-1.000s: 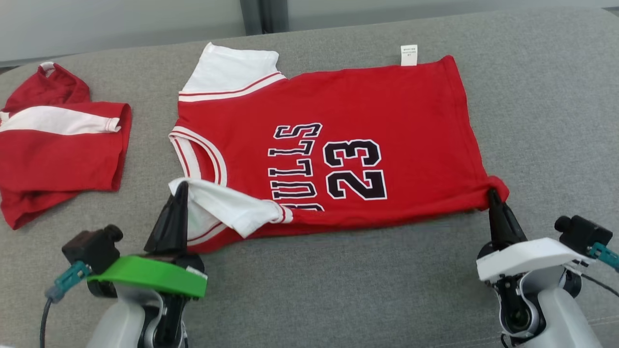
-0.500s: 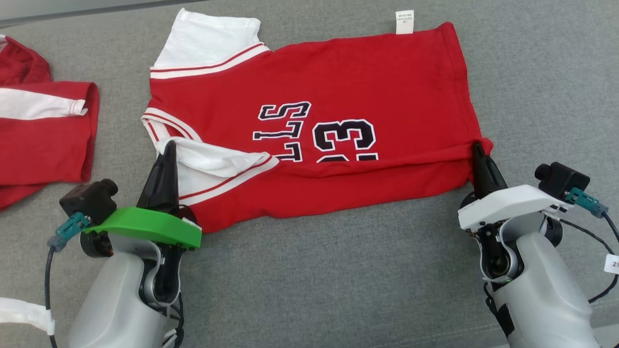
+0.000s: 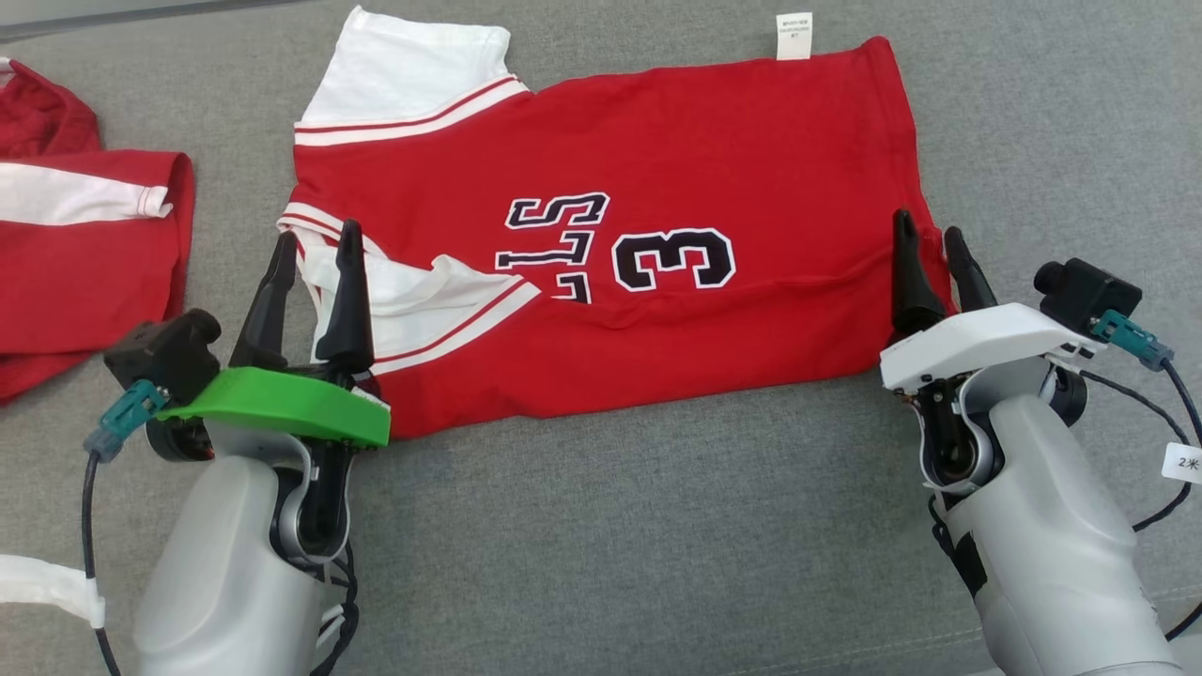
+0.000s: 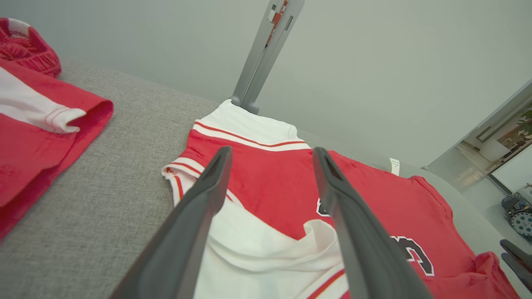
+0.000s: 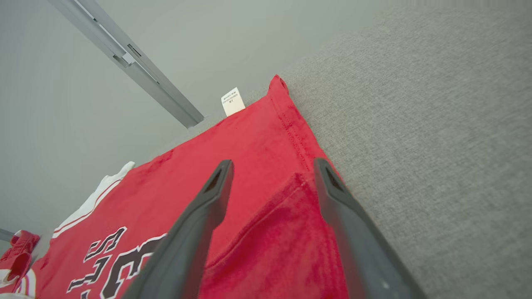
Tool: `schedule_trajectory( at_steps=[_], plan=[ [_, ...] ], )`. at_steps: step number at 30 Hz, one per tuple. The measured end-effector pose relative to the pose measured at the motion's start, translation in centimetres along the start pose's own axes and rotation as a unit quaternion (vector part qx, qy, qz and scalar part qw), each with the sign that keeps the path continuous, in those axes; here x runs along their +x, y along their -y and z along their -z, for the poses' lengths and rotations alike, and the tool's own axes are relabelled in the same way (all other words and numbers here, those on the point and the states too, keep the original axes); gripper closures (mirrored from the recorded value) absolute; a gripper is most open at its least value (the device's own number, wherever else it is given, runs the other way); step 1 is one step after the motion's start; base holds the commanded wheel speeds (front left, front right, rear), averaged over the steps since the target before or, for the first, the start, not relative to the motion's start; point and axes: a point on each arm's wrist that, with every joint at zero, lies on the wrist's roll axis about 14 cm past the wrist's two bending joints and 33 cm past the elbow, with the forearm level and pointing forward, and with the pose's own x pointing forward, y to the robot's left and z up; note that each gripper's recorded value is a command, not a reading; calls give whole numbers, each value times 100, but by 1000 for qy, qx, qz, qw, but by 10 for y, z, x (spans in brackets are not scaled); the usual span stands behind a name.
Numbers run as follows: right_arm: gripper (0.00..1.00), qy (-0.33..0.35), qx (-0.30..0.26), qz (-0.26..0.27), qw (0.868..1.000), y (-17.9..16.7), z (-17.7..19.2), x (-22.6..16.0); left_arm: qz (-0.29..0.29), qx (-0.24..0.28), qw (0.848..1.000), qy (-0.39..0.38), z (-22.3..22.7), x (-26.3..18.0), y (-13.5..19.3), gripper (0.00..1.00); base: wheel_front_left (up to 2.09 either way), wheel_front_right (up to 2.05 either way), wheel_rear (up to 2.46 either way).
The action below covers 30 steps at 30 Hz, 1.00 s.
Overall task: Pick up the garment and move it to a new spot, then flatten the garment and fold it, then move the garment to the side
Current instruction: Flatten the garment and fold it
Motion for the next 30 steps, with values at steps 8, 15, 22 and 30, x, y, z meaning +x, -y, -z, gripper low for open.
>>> schedule_trajectory(
  at_steps=[8,15,22,30],
  plan=[
    [0,48,-80,-23,995,-7,-35,-7,-12,5,1000,14,-10,-37,-8,0,0,0,0],
    [0,79,-136,-22,987,-3,-49,-38,-44,-2,998,-49,7,-85,-20,0,0,0,0],
    [0,73,-131,-25,988,-4,-43,-56,-77,-31,988,-131,37,-109,-24,0,0,0,0],
    [0,75,-129,-20,989,1,-46,-60,-114,-36,975,-188,64,-105,-38,0,0,0,0]
  ],
)
